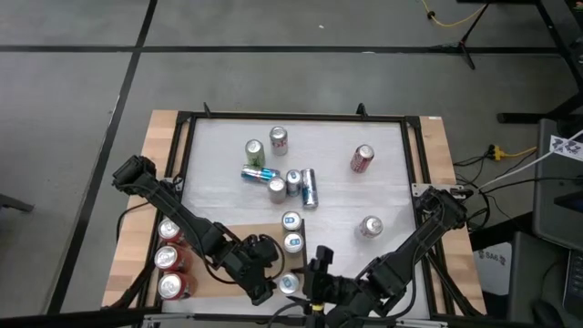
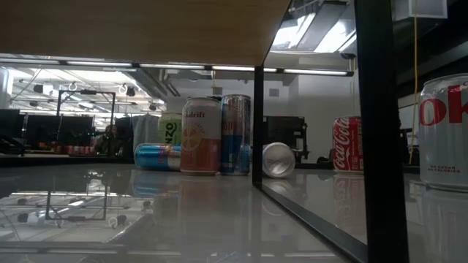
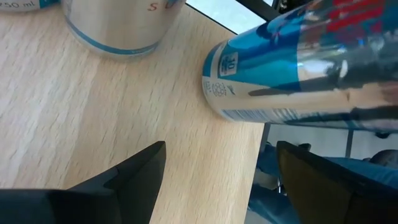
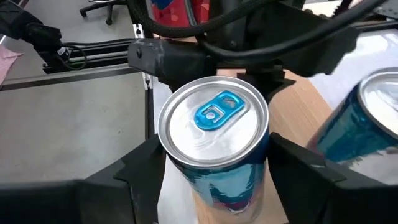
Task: Place canned beverage on shelf
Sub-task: Put the blue soda can on the shelf aligned with the blue soda cans
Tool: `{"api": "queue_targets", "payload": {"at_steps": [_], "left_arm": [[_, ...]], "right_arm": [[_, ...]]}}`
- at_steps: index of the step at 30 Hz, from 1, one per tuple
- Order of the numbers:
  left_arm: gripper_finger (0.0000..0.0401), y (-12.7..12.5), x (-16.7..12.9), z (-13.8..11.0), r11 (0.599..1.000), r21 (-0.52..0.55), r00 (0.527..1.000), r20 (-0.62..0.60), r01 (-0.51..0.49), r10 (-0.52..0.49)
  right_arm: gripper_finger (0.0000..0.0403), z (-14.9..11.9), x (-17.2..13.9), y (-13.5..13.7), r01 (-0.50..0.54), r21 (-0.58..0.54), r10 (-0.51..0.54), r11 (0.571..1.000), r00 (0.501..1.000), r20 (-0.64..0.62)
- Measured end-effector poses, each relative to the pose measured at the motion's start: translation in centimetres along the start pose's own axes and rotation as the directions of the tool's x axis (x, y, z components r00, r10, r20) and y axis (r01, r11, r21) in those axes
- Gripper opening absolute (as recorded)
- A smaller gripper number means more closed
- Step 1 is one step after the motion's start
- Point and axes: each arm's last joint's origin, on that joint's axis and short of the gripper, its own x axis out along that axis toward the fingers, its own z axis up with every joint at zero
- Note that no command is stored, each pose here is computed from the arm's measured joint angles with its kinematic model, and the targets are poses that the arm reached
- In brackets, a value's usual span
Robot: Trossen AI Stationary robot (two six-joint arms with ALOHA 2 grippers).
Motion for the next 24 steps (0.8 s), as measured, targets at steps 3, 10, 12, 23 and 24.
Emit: {"api": "queue_targets", "payload": {"at_steps": [3, 10, 12, 23, 24], "left_arm": [[0.0295, 0.0, -0.3, 0.0, 1.000, -0.003, 1.000, 0.000, 0.002, -0.002], [0.0295, -0.7, -1.2, 0.5, 0.999, -0.004, 0.999, 0.021, 0.035, -0.035], [0.0295, -1.1, -1.6, 0.6, 0.999, 0.013, 0.998, 0.027, 0.050, -0.051], [0.0295, -2.4, -3.4, -0.2, 0.996, 0.082, 0.999, 0.020, 0.041, -0.042], [0.0295, -2.5, -3.5, -0.4, 0.995, 0.086, 0.999, 0.022, 0.044, -0.046]], "right_arm": [[0.0250, -0.1, 0.0, -0.1, 0.012, 0.023, -0.012, 1.000, 1.000, -0.009], [0.0250, -0.1, -0.1, -0.2, 0.016, 0.040, -0.016, 0.999, 1.000, -0.013], [0.0250, -0.1, 0.0, -0.2, 0.016, 0.040, -0.016, 0.999, 1.000, -0.013], [0.0250, -0.1, 0.0, -0.1, 0.003, 0.043, -0.002, 0.999, 1.000, -0.022], [0.0250, -0.2, -0.1, -0.1, 0.003, 0.043, -0.002, 0.999, 1.000, -0.022]]}}
